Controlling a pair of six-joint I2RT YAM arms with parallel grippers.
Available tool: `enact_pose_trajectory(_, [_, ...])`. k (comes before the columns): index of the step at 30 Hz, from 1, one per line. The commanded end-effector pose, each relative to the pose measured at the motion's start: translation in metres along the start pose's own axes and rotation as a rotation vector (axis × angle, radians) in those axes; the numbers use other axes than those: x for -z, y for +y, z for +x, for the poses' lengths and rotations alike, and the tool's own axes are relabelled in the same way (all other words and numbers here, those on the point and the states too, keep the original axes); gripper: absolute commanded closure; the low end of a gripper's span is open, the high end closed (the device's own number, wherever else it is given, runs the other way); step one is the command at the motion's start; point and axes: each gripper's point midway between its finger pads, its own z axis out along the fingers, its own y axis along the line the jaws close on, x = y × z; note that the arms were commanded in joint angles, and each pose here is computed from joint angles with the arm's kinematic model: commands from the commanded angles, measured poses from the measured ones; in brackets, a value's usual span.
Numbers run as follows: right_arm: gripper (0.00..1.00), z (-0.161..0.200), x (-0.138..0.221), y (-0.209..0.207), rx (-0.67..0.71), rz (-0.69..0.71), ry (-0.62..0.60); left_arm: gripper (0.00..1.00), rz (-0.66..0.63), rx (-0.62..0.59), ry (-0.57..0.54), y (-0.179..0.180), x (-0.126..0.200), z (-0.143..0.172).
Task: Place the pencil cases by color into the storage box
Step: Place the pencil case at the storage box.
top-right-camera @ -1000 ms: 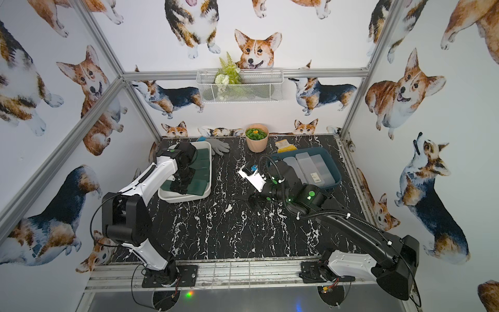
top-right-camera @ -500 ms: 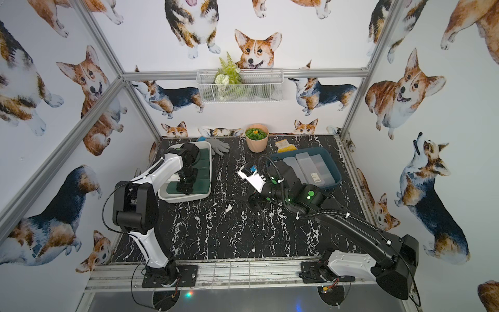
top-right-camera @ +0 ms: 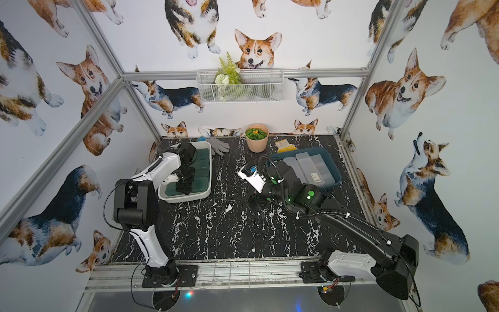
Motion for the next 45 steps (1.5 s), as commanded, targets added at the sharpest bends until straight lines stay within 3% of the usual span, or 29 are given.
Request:
enact_pose_trajectory(1, [0.11,-0.003,-0.001,-0.001,0.026,0.004,-0.003,0.33,-0.029,0.040,-0.009,0.002,-0.005,-0.001])
enact_pose_trajectory(28, [0.11,0.001,-0.004,-0.002,0.010,0.006,0.016,0.32,-0.078,0.038,-0.034,-0.001,-0.030,-0.010])
enact_pose_trajectory(45, [0.11,0.003,-0.003,-0.004,0.009,0.014,0.022,0.11,-0.044,0.018,-0.031,-0.009,-0.023,-0.010])
